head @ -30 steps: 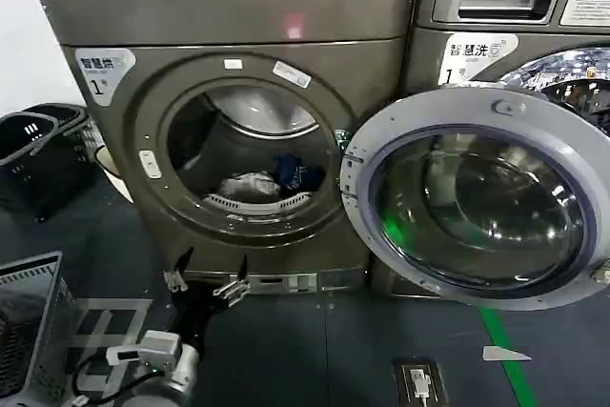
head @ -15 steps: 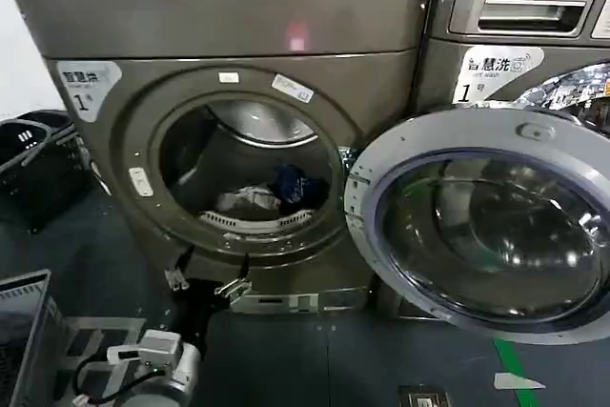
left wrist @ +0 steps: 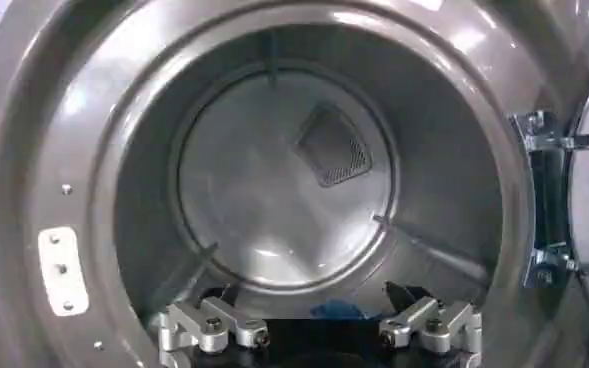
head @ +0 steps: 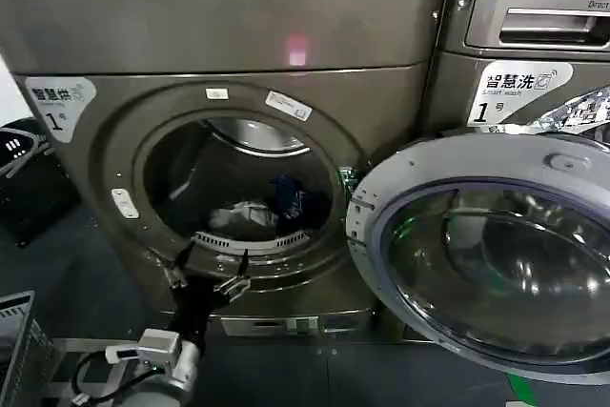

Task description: Grasp the clothes from the dryer.

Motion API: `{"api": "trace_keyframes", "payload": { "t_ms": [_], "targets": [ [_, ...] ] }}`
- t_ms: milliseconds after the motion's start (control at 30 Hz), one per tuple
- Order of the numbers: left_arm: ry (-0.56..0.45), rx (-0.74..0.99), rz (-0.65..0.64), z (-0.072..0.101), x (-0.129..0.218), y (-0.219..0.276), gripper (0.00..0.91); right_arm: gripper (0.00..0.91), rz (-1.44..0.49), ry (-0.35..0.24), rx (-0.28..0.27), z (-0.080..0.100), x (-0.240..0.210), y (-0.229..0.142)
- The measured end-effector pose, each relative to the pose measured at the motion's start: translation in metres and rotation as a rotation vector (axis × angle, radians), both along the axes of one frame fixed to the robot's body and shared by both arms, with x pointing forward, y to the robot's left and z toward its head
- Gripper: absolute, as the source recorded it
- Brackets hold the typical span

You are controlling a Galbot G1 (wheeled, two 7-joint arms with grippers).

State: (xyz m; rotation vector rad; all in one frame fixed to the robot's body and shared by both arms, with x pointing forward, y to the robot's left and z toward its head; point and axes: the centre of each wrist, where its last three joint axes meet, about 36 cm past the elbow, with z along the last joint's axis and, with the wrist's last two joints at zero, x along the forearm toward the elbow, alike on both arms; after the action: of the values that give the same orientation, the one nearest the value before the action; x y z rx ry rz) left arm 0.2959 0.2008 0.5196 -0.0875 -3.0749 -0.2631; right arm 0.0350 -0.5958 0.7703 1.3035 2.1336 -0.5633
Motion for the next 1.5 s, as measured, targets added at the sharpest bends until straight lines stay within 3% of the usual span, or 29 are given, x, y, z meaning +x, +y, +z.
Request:
{"api": "trace_keyframes", "payload": {
  "t_ms": [267, 733, 1133, 1500],
  "targets": [
    [-0.107, -0.036, -0.01, -0.006, 0.043, 0.002, 0.907, 0.907, -0.019, 0.018, -0.014, -0.001, -0.007, 0.004],
    [-0.15, -0.064, -0.002, -0.024, 0.19, -0.007, 0.907, 0.907, -0.041, 0.016, -0.039, 0.006, -0.015, 0.008],
    [-0.138, -0.02, 0.001, -0.031, 0.309, -0.015, 0.907, 0.907, -0.036, 0.007, -0.041, 0.005, -0.014, 0.007],
    [-0.066, 0.026, -0.028, -0.031, 0.391, -0.009, 0.907, 0.907, -0.038, -0.008, -0.048, 0.01, -0.019, 0.007]
  ]
}}
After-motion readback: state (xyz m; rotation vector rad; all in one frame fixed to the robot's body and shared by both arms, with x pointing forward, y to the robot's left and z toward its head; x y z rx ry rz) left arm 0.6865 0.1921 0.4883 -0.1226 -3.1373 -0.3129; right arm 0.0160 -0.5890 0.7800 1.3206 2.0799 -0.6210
